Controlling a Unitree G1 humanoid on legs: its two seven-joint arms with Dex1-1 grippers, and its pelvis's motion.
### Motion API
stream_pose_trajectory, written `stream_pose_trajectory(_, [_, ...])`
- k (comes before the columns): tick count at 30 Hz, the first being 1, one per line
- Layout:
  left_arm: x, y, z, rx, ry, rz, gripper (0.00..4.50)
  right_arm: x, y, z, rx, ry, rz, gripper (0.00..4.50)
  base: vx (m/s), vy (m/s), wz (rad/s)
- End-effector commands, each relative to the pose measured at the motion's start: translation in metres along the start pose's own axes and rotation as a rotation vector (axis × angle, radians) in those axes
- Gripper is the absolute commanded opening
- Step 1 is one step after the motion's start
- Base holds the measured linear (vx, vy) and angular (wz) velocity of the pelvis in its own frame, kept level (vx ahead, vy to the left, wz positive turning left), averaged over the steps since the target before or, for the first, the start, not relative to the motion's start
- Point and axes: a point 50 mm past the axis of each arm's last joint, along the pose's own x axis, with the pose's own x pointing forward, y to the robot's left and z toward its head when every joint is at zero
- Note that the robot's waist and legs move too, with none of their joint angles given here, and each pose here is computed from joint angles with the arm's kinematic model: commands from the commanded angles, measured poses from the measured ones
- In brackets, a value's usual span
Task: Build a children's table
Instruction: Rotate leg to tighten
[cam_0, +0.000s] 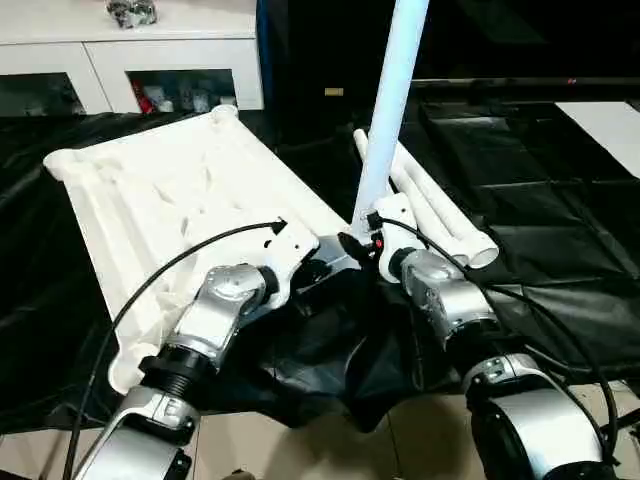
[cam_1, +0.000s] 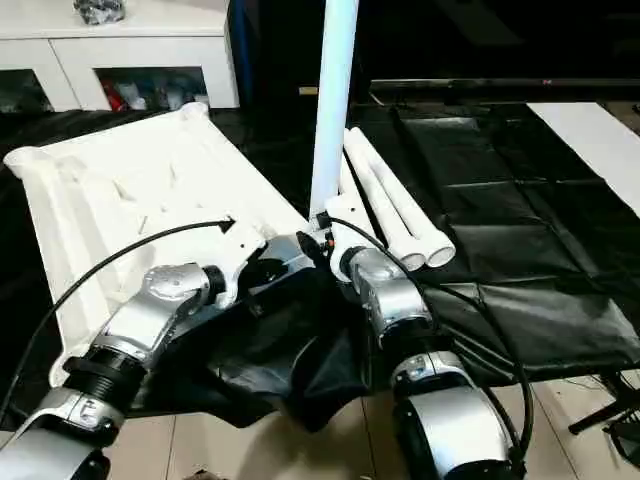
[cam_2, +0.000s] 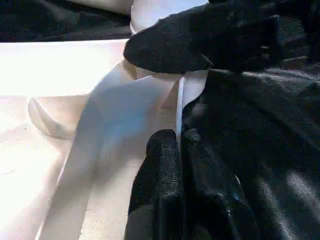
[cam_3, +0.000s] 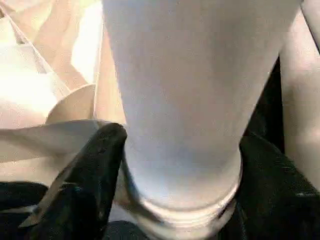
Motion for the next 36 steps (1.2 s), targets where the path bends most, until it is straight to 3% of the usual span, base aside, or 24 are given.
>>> stream_pose_trajectory(1, [0.006,-0.005,0.015,0.018,-0.077,0.016,0.00,0.010,0.039,-0.011,0.030,0.053,0.184,3.67,0.000,0.000,0.00])
stream_pose_trajectory(3, [0.005,-0.008,0.015,0.035,-0.084,-0.017,0.00,0.010,0.038,-0.009,-0.001,0.044,0.183,3.92,0.000,0.000,0.00])
stream_pose_trajectory(6, [-0.003,-0.009,0.010,0.071,-0.077,-0.095,0.00,0.006,0.030,-0.005,-0.080,0.024,0.194,3.92,0.000,0.000,0.00])
stream_pose_trajectory(12, [-0.013,-0.002,0.001,0.110,-0.045,-0.137,0.00,-0.003,0.016,-0.004,-0.133,0.014,0.239,3.92,0.000,0.000,0.00])
stream_pose_trajectory(14, [-0.020,0.013,-0.005,0.097,0.007,-0.074,0.00,-0.015,0.002,-0.003,-0.174,0.003,0.273,3.92,0.000,0.000,0.00])
stream_pose_trajectory(18, [-0.022,0.026,-0.006,0.034,0.035,0.055,0.00,-0.035,-0.017,0.004,-0.205,-0.030,0.283,3.92,0.000,0.000,0.00])
stream_pose_trajectory(22, [-0.016,0.028,-0.001,0.007,0.022,0.128,0.00,-0.051,-0.028,0.012,-0.210,-0.069,0.268,3.92,0.000,0.000,0.00])
stream_pose_trajectory(27, [0.000,0.016,0.022,0.028,-0.100,0.120,0.00,-0.058,-0.024,0.011,-0.213,-0.081,0.261,3.92,0.000,0.000,0.00])
stream_pose_trajectory(28, [0.002,0.015,0.028,0.016,-0.130,0.122,0.28,-0.058,-0.022,0.010,-0.210,-0.079,0.262,3.97,0.000,0.000,0.00])
stream_pose_trajectory(30, [0.003,0.015,0.032,0.000,-0.146,0.128,0.28,-0.057,-0.019,0.009,-0.208,-0.077,0.262,3.97,0.000,0.000,0.00])
stream_pose_trajectory(34, [-0.002,0.023,0.045,0.029,-0.189,0.187,0.64,-0.057,-0.009,0.006,-0.210,-0.060,0.258,3.99,0.000,0.000,0.00])
stream_pose_trajectory(36, [-0.011,0.039,0.051,0.052,-0.194,0.297,0.73,-0.055,-0.004,0.004,-0.223,-0.041,0.254,3.99,0.000,0.000,0.00])
